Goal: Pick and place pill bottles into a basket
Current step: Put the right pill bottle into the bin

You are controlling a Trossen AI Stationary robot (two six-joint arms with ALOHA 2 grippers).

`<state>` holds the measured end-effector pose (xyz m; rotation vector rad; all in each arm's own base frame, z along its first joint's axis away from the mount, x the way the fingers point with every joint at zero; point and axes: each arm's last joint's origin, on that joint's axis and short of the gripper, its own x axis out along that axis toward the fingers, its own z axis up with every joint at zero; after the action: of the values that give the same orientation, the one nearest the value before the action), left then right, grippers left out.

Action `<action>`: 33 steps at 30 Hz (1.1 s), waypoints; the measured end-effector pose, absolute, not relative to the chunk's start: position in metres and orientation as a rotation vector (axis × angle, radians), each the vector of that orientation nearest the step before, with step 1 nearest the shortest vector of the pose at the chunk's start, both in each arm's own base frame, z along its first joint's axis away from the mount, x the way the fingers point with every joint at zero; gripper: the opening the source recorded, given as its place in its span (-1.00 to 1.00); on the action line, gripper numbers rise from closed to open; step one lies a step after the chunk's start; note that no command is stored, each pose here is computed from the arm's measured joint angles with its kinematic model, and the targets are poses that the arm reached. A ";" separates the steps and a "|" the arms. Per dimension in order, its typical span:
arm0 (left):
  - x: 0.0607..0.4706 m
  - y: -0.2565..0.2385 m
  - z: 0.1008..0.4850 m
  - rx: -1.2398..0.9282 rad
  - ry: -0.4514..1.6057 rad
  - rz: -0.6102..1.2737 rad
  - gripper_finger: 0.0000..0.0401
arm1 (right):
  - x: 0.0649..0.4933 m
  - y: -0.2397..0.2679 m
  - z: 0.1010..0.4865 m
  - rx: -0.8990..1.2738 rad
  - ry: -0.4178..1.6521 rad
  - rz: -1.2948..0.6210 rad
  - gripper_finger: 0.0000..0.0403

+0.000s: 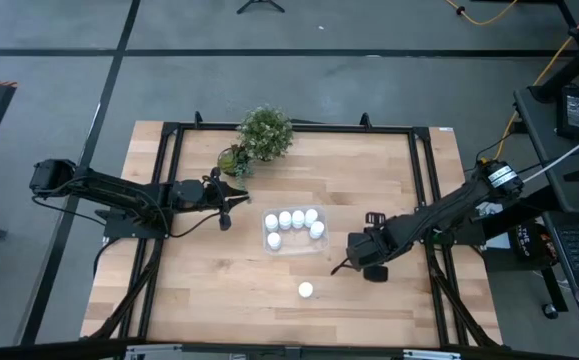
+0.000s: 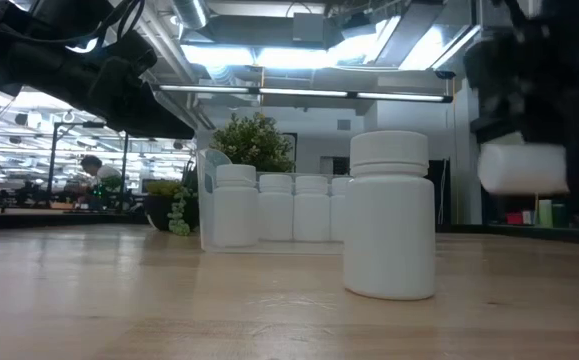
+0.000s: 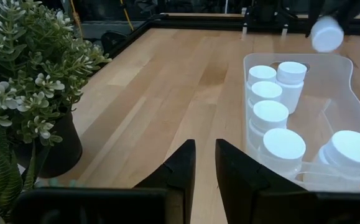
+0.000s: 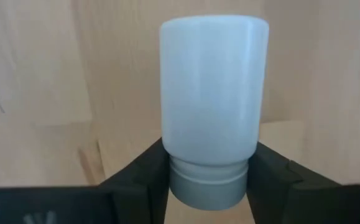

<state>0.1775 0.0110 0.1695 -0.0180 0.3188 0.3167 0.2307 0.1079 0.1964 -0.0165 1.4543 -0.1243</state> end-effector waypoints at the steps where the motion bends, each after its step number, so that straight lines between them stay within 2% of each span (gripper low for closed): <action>1: 0.178 0.011 0.170 -0.018 0.318 0.317 -0.72 | 0.233 0.108 0.203 -0.029 1.445 -0.131 -0.23; 8: 0.178 0.011 0.169 -0.018 0.319 0.317 -0.72 | 0.244 0.109 0.255 -0.093 1.372 -0.211 -0.23; 13: 0.178 0.011 0.170 -0.018 0.318 0.317 -0.72 | 0.254 0.104 0.285 -0.061 1.293 -0.234 -0.23; 16: 0.178 0.011 0.170 -0.018 0.319 0.317 -0.72 | 0.261 0.099 0.292 -0.069 1.293 -0.264 -0.23; 21: 0.178 0.011 0.170 -0.018 0.319 0.317 -0.72 | 0.282 0.094 0.282 -0.165 1.358 -0.245 -0.23; 24: 0.178 0.011 0.169 -0.018 0.319 0.317 -0.72 | 0.299 0.090 0.274 -0.264 1.427 -0.234 -0.23; 28: 0.178 0.011 0.170 -0.018 0.319 0.317 -0.72 | 0.318 0.089 0.273 -0.519 1.480 -0.278 -0.23; 33: 0.178 0.011 0.170 -0.018 0.318 0.318 -0.72 | 0.336 0.089 0.282 -0.838 1.445 -0.351 -0.23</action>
<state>0.1776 0.0111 0.1696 -0.0179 0.3184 0.3182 0.3359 0.0891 0.2824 -0.8379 1.4446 -0.3513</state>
